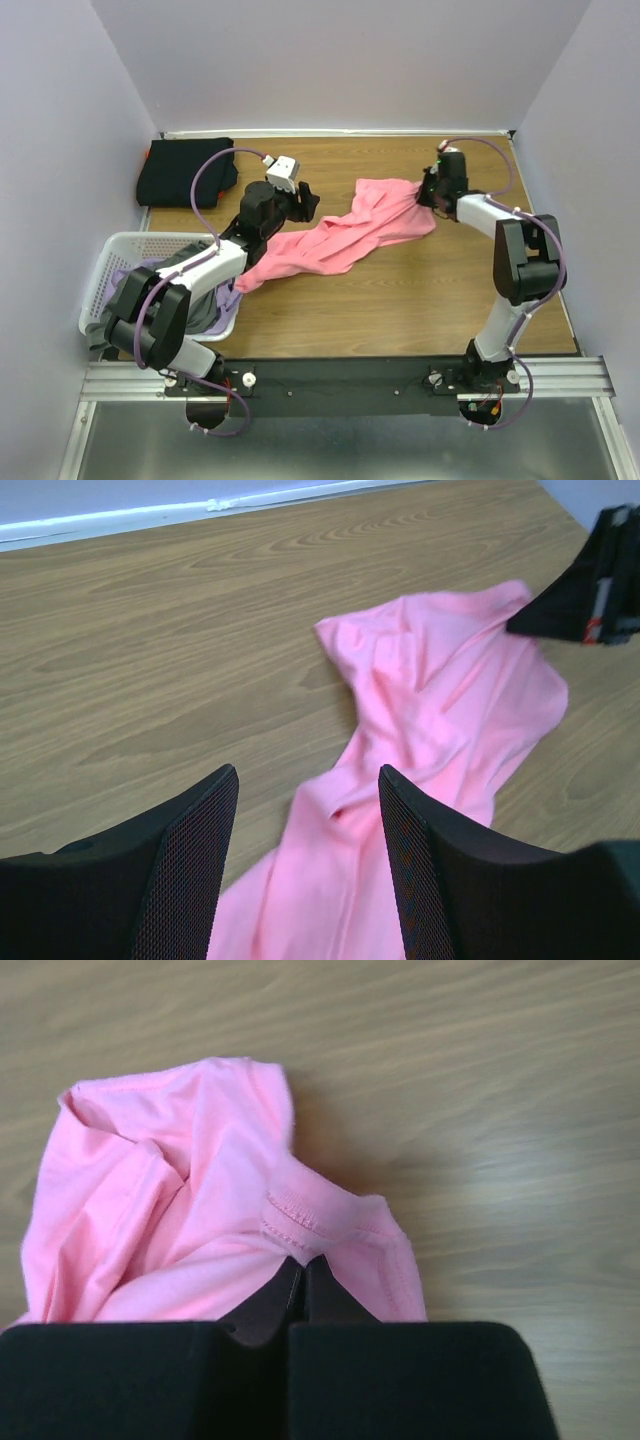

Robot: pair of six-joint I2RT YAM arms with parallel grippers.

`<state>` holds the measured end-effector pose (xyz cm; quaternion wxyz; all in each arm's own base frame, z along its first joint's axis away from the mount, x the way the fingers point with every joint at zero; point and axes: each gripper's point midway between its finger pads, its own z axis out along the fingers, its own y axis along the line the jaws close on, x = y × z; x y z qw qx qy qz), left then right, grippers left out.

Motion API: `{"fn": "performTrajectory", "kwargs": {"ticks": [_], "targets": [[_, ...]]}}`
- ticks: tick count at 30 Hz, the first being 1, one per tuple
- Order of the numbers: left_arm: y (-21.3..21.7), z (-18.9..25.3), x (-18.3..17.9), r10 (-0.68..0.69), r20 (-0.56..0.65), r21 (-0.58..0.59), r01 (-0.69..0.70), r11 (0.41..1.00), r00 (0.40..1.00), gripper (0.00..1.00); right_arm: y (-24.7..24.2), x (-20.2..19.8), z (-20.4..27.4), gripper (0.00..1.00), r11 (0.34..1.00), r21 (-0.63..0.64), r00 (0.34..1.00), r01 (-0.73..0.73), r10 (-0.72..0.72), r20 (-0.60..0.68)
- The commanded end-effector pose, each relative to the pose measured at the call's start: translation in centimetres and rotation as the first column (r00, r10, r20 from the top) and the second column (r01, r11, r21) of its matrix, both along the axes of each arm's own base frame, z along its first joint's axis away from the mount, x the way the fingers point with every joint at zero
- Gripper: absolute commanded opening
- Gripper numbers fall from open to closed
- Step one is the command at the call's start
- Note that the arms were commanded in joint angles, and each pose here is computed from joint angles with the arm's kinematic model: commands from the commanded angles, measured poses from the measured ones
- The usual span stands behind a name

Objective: Fold and stack the t-shirts
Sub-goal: Move the tshirt to the center of the board

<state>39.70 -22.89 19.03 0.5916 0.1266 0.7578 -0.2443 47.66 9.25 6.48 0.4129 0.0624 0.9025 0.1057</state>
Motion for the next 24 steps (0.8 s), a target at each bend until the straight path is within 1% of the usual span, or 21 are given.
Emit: {"fn": "performTrajectory", "kwargs": {"ticks": [1,4,7,9,10,11,12,14,16,17,18,21,24], "targets": [[0.9,0.4,0.6,0.049,0.013,0.029,-0.049,0.998,0.999,0.66,-6.4,1.3,2.8,0.02,0.984,-0.043,0.984,0.176,-0.174,0.046],[0.6,-0.1,0.8,0.038,0.001,0.030,-0.038,0.999,0.999,0.66,-9.1,1.4,2.1,0.02,0.968,-0.053,0.970,0.244,-0.243,0.031],[0.4,-1.6,1.0,0.036,-0.033,0.041,-0.035,0.999,0.999,0.66,-9.4,1.3,1.1,0.02,0.967,-0.055,0.968,0.250,-0.250,0.006],[0.1,-3.2,1.2,0.034,-0.071,0.049,-0.031,0.998,0.997,0.66,-8.7,1.2,1.0,0.28,0.974,-0.033,0.974,0.224,-0.225,-0.002],[-0.2,-3.7,1.1,0.024,-0.086,0.048,-0.020,0.999,0.996,0.66,-8.0,1.2,0.9,0.52,0.981,-0.007,0.981,0.194,-0.195,-0.010],[-0.4,-5.0,1.2,0.023,-0.115,0.058,-0.017,0.998,0.993,0.66,-7.8,1.1,0.8,0.61,0.983,-0.001,0.983,0.185,-0.185,-0.012],[-0.4,-5.6,1.2,0.026,-0.128,0.063,-0.018,0.998,0.991,0.66,-7.3,1.0,0.9,0.67,0.986,0.020,0.986,0.163,-0.163,-0.016],[-0.3,-7.1,1.1,0.038,-0.163,0.074,-0.026,0.997,0.986,0.66,-6.5,0.6,1.9,0.76,0.990,0.047,0.991,0.136,-0.136,-0.002],[0.4,-8.3,1.0,0.084,-0.189,0.085,-0.068,0.994,0.978,0.66,-5.9,0.0,2.0,0.79,0.992,0.042,0.993,0.120,-0.120,-0.001],[1.2,-9.1,0.7,0.122,-0.200,0.103,-0.103,0.989,0.972,0.66,-5.6,-0.2,2.8,0.81,0.993,0.041,0.993,0.114,-0.114,0.015],[1.7,-9.2,0.6,0.149,-0.203,0.104,-0.130,0.986,0.968,0.66,-5.4,-0.5,2.9,0.82,0.993,0.037,0.994,0.110,-0.111,0.018],[3.6,-9.8,0.3,0.243,-0.210,0.132,-0.219,0.967,0.947,0.66,-3.9,-1.2,3.2,0.82,0.996,0.043,0.997,0.076,-0.077,0.021],[4.3,-10.5,-0.3,0.274,-0.232,0.137,-0.247,0.959,0.933,0.66,-2.6,-1.6,3.4,0.82,0.998,0.053,0.999,0.040,-0.042,0.024]]}}
